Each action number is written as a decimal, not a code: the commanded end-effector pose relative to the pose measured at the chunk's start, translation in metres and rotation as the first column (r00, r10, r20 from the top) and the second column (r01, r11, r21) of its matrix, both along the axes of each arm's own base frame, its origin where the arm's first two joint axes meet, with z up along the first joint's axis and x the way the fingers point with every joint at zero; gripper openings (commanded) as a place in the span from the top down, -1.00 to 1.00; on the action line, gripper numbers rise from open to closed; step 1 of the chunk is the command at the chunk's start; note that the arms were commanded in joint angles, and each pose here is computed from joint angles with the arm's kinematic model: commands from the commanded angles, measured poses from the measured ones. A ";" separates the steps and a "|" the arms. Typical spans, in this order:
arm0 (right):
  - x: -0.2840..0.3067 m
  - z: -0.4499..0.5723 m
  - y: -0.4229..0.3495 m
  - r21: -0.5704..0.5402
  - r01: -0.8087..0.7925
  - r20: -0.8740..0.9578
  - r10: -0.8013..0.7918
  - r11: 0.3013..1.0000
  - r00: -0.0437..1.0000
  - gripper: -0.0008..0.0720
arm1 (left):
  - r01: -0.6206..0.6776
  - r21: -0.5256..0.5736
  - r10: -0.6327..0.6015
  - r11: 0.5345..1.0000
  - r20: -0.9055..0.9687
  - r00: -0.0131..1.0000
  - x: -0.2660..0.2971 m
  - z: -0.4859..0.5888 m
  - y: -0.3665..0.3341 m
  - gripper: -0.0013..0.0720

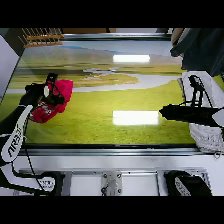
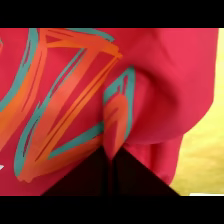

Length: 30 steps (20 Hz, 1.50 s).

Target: Fold the clothes and pants, and hang the long-sleeved shirts on hangers.

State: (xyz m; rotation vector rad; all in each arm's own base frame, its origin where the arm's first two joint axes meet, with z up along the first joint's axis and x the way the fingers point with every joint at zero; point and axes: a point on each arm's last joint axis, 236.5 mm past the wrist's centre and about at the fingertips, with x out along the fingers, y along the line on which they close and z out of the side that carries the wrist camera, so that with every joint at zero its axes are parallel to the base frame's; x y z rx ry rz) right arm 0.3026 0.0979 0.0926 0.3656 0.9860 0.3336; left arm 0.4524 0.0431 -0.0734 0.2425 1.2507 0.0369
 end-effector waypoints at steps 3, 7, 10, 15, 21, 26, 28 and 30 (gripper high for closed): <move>0.000 0.000 0.000 0.001 -0.001 0.000 0.001 1.000 1.000 0.93 | 0.030 -0.166 -0.026 0.986 0.027 0.999 -0.009 0.089 -0.081 0.94; 0.000 0.000 0.000 0.001 0.000 0.000 0.000 1.000 1.000 0.93 | 0.314 -0.346 -0.272 0.884 0.164 0.948 -0.078 0.170 -0.222 0.94; 0.000 0.000 0.000 0.001 -0.001 0.000 0.001 1.000 1.000 0.93 | 0.519 -0.373 -0.471 0.769 0.219 0.855 -0.149 0.182 -0.297 0.94; 0.000 0.000 0.000 0.001 0.000 0.000 0.000 1.000 1.000 0.93 | 0.661 -0.373 -0.557 0.651 0.358 0.750 -0.186 0.178 -0.353 -0.74; 0.000 0.000 0.000 0.001 0.000 0.000 0.000 1.000 1.000 0.93 | 0.392 -0.364 -0.284 0.845 0.317 0.905 -0.061 0.157 -0.263 -0.74; 0.000 0.000 0.000 0.003 0.002 -0.002 -0.002 1.000 1.000 0.93 | 0.133 -0.409 -0.084 0.903 0.135 0.987 0.015 0.074 -0.195 -0.74; 0.000 0.000 0.000 0.003 0.002 -0.002 -0.002 1.000 1.000 0.93 | 0.062 -0.493 -0.058 0.868 0.023 0.998 0.023 0.041 -0.199 -0.74; 0.000 0.000 0.000 0.003 0.002 -0.001 -0.002 1.000 1.000 0.93 | 0.037 -0.570 -0.087 0.821 -0.061 0.994 0.022 0.021 -0.216 -0.74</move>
